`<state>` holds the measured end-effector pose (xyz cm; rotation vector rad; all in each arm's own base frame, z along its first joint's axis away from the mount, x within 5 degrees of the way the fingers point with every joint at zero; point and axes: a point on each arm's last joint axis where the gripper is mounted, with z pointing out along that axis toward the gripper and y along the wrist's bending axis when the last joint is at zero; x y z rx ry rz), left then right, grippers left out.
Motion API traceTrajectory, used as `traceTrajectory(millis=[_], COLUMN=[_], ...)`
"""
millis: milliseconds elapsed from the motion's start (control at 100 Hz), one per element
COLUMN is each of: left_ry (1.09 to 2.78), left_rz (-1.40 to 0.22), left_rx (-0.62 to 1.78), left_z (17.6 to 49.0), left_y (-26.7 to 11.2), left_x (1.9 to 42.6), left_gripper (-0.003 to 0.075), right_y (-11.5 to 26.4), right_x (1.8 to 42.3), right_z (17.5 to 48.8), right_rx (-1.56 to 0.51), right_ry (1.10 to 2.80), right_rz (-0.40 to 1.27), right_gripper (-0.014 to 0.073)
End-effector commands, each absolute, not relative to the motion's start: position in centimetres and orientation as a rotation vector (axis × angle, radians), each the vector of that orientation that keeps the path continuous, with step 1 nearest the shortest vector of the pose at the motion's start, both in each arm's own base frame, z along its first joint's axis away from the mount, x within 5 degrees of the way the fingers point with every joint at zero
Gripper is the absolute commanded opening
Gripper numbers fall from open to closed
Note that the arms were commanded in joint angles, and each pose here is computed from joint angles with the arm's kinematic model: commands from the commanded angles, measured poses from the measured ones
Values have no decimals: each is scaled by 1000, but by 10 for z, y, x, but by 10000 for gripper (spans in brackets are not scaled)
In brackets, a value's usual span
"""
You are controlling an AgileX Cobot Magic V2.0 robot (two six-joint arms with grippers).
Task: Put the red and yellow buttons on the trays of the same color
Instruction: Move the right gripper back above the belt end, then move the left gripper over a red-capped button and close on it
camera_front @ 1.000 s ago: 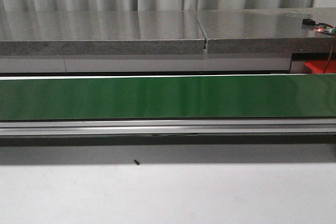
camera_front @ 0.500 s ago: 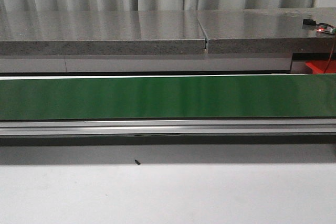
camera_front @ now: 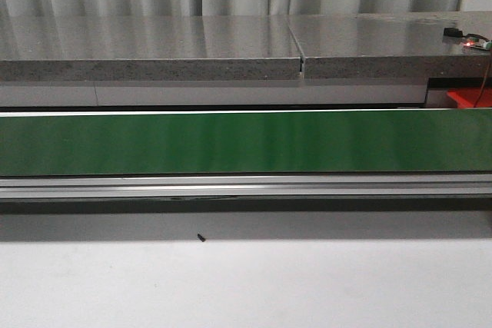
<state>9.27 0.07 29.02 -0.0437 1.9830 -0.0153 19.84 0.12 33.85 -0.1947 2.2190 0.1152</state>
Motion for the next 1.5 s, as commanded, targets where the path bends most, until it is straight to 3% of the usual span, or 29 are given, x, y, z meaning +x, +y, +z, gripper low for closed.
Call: traceTrajectory(millis=[0,180,1120,1490], left_ry=[1883,1883,1844,2066], left_rz=[-33,-33,-90,39], left_rx=[-40,-40,-83,-372], left_z=[306,306,313,381], left_y=[0,0,-2,34], left_x=[95,95,100,171], left_gripper=[-20,-20,-20,-20], right_y=[1,2,3,3], right_x=[188,181,181,181], right_z=[346,340,340,340], right_rx=[-163,-169,-169,-169], right_ry=[2125,2146,2148,2148], right_rz=[96,105,107,107], right_gripper=[218,-74,-69,-69])
